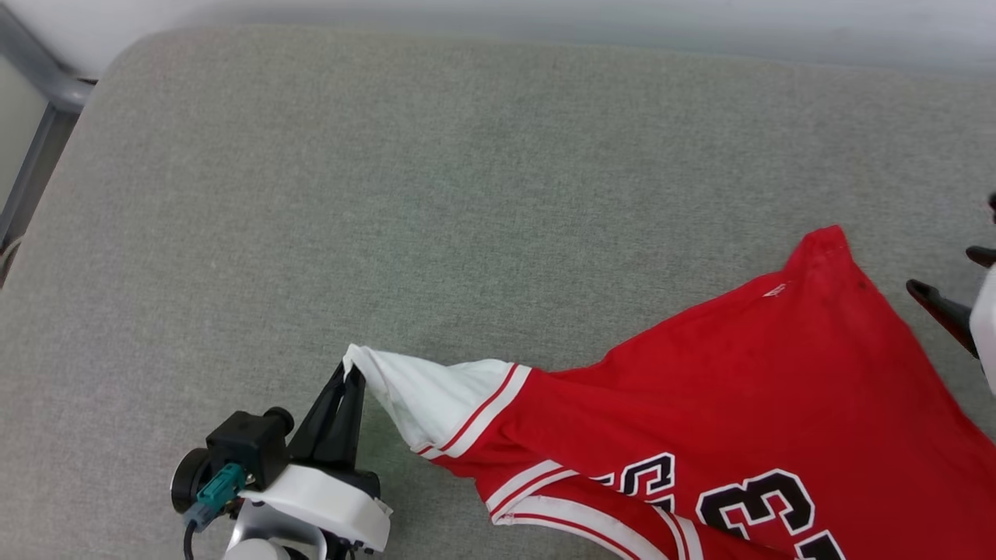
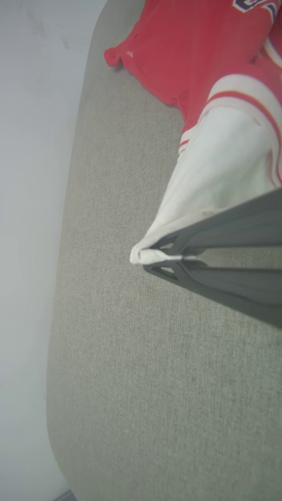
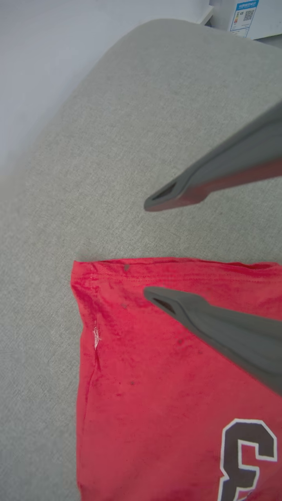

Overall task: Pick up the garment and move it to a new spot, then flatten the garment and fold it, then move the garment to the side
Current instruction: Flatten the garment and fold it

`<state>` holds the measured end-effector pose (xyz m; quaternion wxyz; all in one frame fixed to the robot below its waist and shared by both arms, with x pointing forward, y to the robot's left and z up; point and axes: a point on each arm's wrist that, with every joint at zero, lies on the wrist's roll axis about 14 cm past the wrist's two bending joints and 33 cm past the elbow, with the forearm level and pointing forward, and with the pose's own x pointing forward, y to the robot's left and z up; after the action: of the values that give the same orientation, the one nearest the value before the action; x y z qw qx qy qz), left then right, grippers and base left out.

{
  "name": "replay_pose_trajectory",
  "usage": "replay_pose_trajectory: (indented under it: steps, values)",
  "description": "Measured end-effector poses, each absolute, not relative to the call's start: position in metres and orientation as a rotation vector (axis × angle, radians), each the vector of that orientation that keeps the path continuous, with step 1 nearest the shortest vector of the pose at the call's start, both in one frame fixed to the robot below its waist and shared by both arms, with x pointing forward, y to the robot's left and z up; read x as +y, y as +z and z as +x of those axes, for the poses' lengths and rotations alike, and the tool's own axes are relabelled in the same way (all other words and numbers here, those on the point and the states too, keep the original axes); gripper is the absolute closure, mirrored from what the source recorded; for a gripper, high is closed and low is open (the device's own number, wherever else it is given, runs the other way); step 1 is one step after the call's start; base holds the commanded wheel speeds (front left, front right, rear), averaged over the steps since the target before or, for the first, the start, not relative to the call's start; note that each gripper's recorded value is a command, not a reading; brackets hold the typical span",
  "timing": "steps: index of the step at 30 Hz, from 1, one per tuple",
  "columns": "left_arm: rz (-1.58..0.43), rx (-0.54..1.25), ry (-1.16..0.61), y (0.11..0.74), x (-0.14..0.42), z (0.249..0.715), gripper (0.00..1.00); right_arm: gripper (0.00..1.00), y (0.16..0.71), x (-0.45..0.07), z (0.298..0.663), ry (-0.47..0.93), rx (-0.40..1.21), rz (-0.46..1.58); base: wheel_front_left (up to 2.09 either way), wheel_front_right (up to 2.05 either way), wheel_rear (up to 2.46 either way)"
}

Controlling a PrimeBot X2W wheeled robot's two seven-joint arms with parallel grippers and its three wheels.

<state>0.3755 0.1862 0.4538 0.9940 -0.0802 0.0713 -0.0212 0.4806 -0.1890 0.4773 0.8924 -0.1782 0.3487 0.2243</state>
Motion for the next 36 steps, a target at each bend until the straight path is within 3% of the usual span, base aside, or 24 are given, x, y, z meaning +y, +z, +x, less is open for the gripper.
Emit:
replay_pose_trajectory:
  steps: [9, 19, 20, 21, 29, 36]
  values:
    - [-0.159, 0.141, -0.03, 0.45, 0.188, 0.387, 1.0, 0.0, 0.425, -0.16, 0.518, 0.509, 0.904, -0.413, 0.0, 0.0, 0.0]
    - [-0.167, 0.178, -0.017, 0.434, 0.188, 0.391, 1.0, 0.0, 0.355, -0.147, 0.511, 0.569, 1.049, -0.435, 0.0, 0.0, 0.0]
    - [-0.167, 0.179, -0.017, 0.433, 0.188, 0.391, 1.0, 0.73, 0.354, -0.147, 0.511, 0.571, 1.042, -0.431, 0.0, 0.0, 0.0]
    - [-0.167, 0.18, -0.019, 0.433, 0.188, 0.392, 1.0, 1.0, 0.354, -0.147, 0.512, 0.572, 1.033, -0.426, 0.0, 0.0, 0.0]
    - [-0.158, 0.141, -0.039, 0.445, 0.187, 0.392, 1.0, 1.0, 0.393, -0.135, 0.523, 0.583, 0.793, -0.303, 0.0, 0.0, 0.0]
    - [-0.12, 0.001, -0.076, 0.492, 0.188, 0.397, 1.0, 1.0, 0.478, -0.152, 0.534, 0.532, 0.464, -0.247, 0.0, 0.0, 0.0]
